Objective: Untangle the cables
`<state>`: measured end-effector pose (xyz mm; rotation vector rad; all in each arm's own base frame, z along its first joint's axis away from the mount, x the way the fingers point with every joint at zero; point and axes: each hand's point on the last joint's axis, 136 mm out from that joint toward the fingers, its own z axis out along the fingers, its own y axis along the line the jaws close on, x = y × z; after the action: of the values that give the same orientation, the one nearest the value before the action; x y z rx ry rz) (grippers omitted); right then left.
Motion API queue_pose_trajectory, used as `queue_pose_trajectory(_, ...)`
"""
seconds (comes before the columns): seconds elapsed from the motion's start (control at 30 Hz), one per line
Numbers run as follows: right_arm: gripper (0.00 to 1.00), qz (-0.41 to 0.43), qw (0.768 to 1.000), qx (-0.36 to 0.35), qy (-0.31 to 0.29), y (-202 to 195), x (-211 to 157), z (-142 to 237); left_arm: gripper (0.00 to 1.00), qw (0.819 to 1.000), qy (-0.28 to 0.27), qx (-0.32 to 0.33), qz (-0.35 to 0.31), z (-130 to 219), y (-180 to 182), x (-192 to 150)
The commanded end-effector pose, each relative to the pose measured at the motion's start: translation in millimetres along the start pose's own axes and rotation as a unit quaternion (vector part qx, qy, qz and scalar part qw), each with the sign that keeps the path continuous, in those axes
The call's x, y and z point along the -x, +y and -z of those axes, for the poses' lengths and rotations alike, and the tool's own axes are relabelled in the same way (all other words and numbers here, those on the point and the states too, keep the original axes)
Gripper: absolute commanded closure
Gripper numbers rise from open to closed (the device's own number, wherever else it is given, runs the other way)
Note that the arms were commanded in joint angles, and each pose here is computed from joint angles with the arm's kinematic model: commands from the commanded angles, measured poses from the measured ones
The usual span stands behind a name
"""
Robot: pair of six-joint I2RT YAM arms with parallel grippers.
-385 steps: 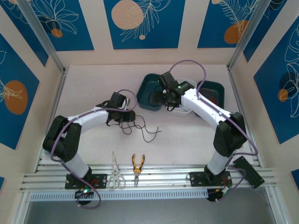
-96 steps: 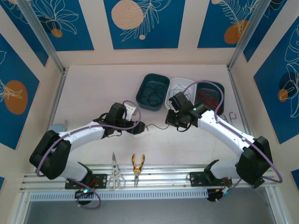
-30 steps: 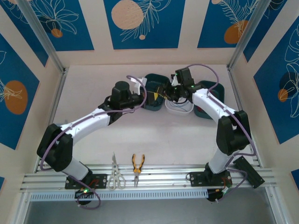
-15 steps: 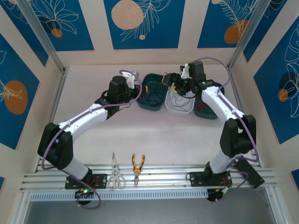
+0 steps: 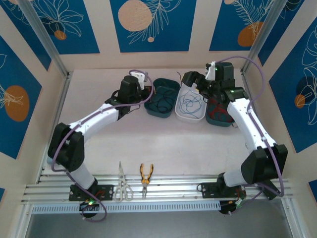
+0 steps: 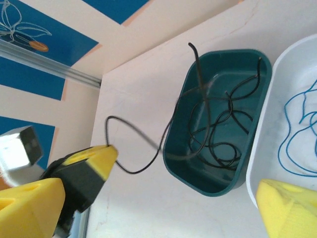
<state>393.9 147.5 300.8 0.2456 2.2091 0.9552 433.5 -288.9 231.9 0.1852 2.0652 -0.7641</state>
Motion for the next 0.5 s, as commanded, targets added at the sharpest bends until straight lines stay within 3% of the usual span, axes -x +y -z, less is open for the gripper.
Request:
queue_pose_trajectory(0.0,0.01,0.019,0.999,-0.034,-0.018,-8.9,-4.4,24.7,1.0,0.999,0.004,0.043,0.023,-10.9,18.8,1.8)
queue_pose_trajectory(0.23,0.01,0.03,0.997,-0.051,-0.042,-7.5,-4.7,58.2,1.0,0.999,0.003,0.037,0.039,-23.1,20.1,-1.1)
queue_pose_trajectory(0.47,0.01,0.026,0.996,-0.065,-0.046,-15.2,-15.1,68.2,1.0,0.998,-0.01,0.006,0.054,-28.5,6.7,10.3)
